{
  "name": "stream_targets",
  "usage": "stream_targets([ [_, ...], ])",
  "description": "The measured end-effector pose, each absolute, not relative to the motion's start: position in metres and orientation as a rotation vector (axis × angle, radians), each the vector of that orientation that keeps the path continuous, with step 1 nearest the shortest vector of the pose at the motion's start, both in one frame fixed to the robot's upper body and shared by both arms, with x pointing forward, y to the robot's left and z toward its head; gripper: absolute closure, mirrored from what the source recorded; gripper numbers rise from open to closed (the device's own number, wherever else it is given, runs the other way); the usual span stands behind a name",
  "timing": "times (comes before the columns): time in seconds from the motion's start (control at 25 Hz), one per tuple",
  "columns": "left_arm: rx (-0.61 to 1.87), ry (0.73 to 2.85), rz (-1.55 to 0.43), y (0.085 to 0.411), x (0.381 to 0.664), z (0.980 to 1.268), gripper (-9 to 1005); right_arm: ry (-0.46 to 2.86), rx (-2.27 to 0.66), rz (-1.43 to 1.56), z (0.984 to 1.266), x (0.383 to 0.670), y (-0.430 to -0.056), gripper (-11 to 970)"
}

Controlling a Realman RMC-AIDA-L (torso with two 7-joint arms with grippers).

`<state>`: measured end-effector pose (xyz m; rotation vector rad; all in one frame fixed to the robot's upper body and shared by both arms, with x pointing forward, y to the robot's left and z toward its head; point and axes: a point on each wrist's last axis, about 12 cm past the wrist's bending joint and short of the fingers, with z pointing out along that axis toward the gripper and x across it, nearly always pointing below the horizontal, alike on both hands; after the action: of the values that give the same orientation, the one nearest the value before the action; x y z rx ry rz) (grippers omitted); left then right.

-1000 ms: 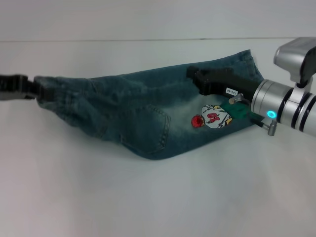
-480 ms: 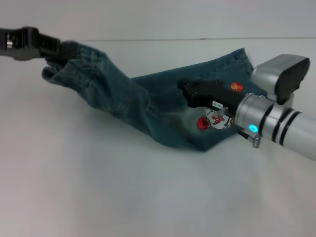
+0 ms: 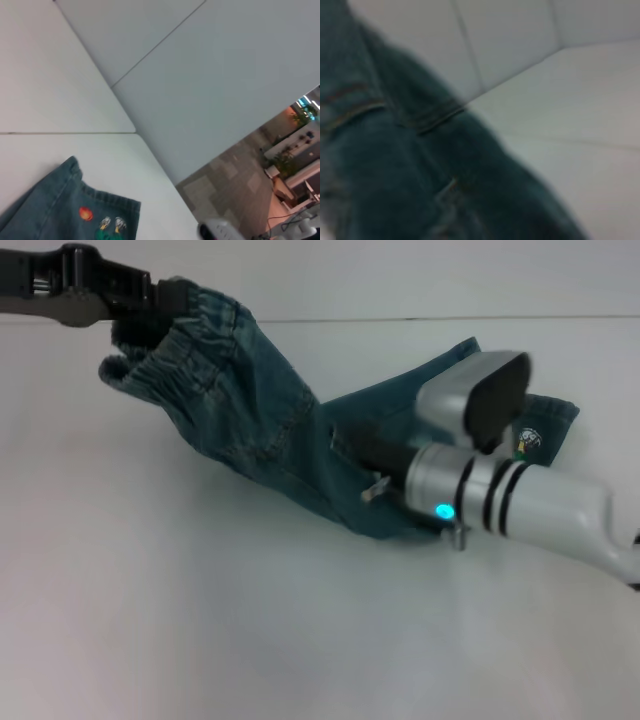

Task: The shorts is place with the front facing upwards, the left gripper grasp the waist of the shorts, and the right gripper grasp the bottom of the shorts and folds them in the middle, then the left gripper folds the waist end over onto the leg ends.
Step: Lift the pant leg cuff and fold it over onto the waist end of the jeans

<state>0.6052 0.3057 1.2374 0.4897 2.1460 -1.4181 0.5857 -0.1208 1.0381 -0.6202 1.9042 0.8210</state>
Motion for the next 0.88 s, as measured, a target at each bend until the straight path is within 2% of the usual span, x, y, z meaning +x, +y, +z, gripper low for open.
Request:
stream_targets([
  [0.4,0.514,2.138,-1.425,0.301,0.607,1.241,963,1.914,-0.796,0.919,1.032,0.554,-0.076,960],
  [0.88,0.512,2.139,-1.455,0.296,0.609,1.236,963,1.831,-1.073,0.922,1.041,0.525,-0.023,960],
])
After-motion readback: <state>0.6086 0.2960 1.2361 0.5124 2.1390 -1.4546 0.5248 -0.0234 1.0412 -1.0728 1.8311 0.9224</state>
